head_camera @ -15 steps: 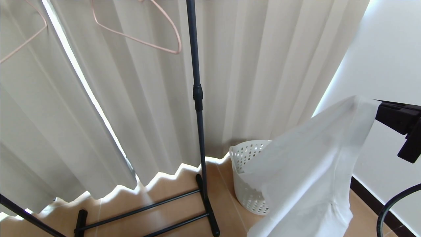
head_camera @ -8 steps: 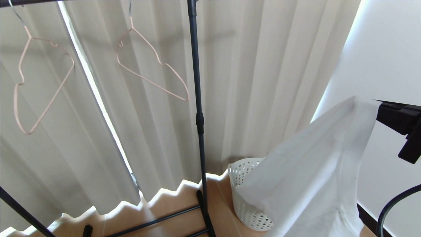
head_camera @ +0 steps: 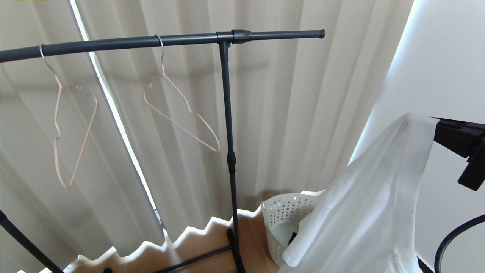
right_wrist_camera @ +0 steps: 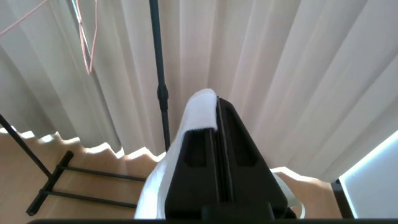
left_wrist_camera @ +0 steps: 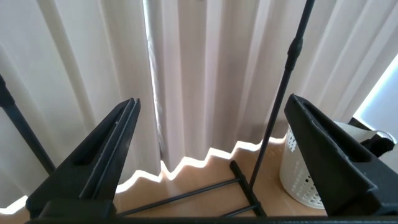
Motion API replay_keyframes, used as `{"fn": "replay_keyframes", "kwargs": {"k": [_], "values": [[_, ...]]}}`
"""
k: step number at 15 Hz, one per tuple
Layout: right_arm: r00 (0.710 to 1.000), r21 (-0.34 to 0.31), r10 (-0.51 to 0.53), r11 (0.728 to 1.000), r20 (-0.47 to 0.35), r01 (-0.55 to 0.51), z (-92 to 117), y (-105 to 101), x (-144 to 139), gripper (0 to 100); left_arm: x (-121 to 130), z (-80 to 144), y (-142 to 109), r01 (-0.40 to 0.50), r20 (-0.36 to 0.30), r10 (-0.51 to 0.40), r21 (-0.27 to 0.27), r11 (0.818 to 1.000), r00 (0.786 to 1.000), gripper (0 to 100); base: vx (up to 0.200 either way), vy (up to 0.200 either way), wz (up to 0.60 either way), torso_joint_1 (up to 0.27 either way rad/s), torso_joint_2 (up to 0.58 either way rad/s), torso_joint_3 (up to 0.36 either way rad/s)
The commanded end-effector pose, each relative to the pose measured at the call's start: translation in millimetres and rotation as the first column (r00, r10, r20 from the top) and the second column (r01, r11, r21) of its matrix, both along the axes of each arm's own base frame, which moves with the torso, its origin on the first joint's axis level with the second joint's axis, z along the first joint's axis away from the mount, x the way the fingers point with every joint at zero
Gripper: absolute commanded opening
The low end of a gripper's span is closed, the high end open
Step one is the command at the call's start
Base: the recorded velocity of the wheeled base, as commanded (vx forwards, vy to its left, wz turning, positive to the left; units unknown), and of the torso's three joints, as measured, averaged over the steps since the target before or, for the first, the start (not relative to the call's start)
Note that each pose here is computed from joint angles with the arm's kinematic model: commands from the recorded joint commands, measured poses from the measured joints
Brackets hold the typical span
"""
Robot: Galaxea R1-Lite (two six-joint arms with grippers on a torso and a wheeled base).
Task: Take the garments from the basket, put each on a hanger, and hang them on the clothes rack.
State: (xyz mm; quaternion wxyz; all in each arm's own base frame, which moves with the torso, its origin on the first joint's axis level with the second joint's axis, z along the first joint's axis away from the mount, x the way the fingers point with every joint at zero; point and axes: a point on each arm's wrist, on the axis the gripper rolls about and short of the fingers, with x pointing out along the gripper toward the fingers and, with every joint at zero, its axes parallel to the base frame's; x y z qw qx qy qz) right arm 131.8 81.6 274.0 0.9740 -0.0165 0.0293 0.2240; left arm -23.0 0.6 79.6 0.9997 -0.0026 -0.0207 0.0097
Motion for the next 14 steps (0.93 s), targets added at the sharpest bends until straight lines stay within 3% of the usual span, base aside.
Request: {"fn": "replay_keyframes", "kwargs": {"k": [1, 10, 14], "values": [[1.0, -0.002, 0.001, 1.0, -0.002, -0.001, -0.5, 0.5, 0.7, 0, 0.1, 0.0, 0.0, 0.0, -0.001, 0.0, 0.0, 1.0, 1.0, 100, 0.0, 0.0, 0.0, 0.212, -0.53, -0.325], [1.0, -0.008, 0.001, 1.0, -0.008, -0.001, -2.5, 0.8, 1.0, 0, 0.1, 0.0, 0.0, 0.0, -0.001, 0.0, -0.001, 1.0, 1.0, 100, 0.0, 0.0, 0.0, 0.244, -0.57, -0.393], [1.0, -0.008, 0.001, 1.0, -0.008, -0.001, -2.5, 0.8, 1.0, 0, 0.1, 0.0, 0.0, 0.0, -0.001, 0.0, -0.001, 1.0, 1.0, 100, 0.0, 0.0, 0.0, 0.193, -0.43, -0.244]]}}
